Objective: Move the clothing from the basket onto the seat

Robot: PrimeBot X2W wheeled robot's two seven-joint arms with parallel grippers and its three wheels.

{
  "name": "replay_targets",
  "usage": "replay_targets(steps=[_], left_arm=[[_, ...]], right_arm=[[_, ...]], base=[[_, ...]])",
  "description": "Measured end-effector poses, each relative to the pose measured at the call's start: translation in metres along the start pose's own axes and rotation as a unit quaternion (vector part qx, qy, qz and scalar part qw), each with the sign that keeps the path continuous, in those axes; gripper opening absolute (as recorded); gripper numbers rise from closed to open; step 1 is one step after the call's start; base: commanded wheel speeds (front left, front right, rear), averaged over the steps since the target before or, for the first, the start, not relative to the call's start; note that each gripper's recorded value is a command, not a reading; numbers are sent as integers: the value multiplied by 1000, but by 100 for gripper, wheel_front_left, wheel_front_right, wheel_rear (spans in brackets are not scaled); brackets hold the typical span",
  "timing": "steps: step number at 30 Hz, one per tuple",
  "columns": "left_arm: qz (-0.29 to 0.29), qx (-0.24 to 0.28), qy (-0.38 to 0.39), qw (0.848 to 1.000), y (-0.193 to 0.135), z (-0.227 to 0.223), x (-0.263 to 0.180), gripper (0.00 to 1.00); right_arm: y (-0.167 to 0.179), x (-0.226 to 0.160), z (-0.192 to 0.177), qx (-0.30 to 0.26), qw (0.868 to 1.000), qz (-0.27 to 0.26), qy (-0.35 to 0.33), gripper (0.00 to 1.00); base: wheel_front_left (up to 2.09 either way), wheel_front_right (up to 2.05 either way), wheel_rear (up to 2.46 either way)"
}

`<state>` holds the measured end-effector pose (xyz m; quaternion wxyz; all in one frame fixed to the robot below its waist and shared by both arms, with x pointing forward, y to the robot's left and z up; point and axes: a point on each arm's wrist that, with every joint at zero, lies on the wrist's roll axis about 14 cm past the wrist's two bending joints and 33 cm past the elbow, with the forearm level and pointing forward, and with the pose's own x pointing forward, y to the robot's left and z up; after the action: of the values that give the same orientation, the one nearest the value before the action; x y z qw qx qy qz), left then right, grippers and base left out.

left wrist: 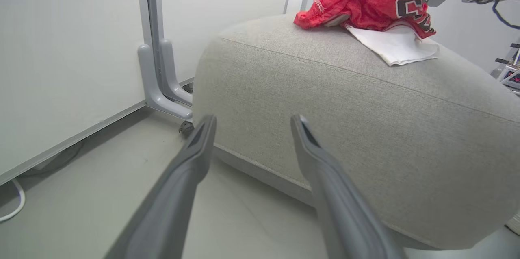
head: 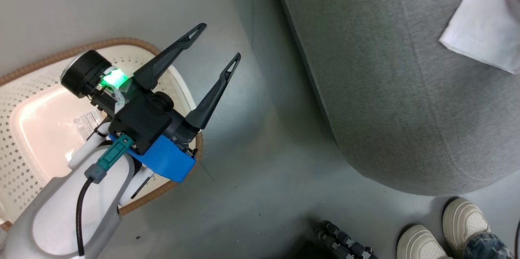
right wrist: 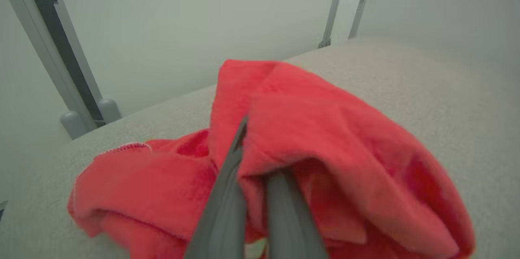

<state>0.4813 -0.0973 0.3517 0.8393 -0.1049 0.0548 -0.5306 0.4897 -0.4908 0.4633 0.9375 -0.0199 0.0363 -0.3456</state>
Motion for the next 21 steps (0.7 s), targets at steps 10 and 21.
replay_targets(steps=[10,21], left_arm=[[6,-8,6,1000,3,-8,-6,100],[53,-42,14,998,-16,12,-21,100]], right_arm=[[10,-6,-40,-11,999,10,45,17],[8,-40,-20,-66,995,62,45,100]], base=[[0,0,0],[0,0,0]])
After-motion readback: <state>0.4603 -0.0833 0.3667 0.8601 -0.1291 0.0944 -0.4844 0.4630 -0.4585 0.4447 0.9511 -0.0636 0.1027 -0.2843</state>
